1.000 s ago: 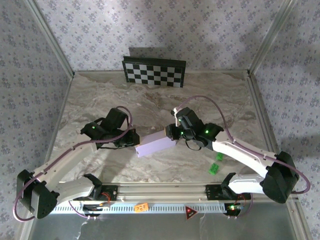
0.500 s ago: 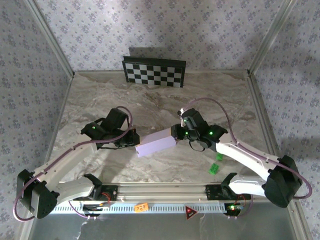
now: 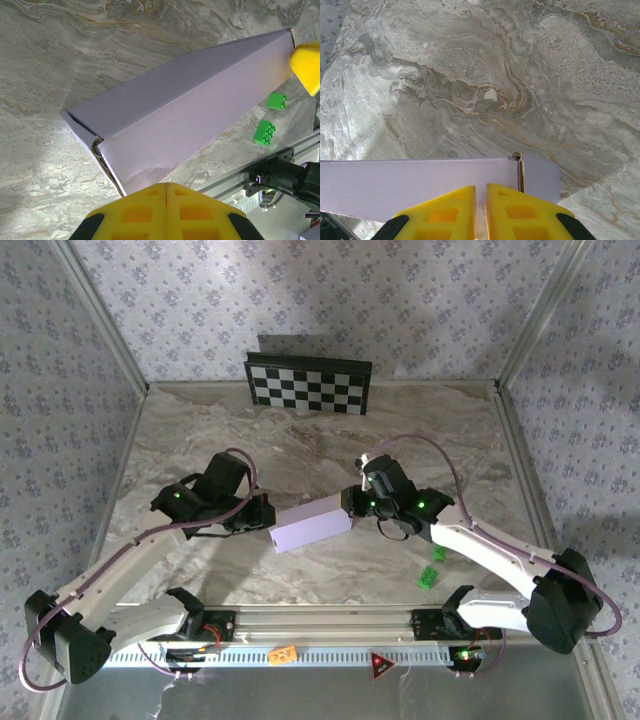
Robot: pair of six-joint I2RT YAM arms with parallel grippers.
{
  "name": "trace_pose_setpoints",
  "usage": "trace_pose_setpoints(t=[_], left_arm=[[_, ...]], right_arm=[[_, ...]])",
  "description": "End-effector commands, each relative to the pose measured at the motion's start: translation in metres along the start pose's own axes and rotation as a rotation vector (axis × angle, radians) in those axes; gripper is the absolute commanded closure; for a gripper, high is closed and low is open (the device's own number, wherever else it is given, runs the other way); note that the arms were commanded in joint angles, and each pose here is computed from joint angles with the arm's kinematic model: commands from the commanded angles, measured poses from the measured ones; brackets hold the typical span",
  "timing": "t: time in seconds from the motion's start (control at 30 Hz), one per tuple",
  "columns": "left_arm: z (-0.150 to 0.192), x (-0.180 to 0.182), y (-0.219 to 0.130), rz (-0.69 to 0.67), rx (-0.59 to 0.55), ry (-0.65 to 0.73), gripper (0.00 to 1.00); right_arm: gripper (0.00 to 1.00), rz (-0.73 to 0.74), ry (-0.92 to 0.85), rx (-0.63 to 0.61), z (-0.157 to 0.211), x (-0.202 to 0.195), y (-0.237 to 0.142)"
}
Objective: Fold the paper box
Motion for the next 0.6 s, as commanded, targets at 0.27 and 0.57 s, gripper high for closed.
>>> trace_pose_setpoints(t=[0.27,0.57], left_arm=[[0.035,0.059,0.038,-0.177,0.157,-0.076,1.00],[0.024,0.052,0.032,-0.161,0.125,-0.069,1.00]], right_arm=[[0.84,0.134,0.030,0.146,0.032,-0.030,0.005],[0.83,-0.075,-0.014,0.054,-0.006,0.020,-0.011]])
Point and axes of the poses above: each hand's point on the last joint's axis, 136 mm out from that joint toward the fingers, its own y axis out along the fingers, its own x axis along the line the jaws close on, z = x × y, the point moved 4 cm from there along -y, back along the fingers, and after that the axes turned 3 degrees about -y, right-handed, at the moved point
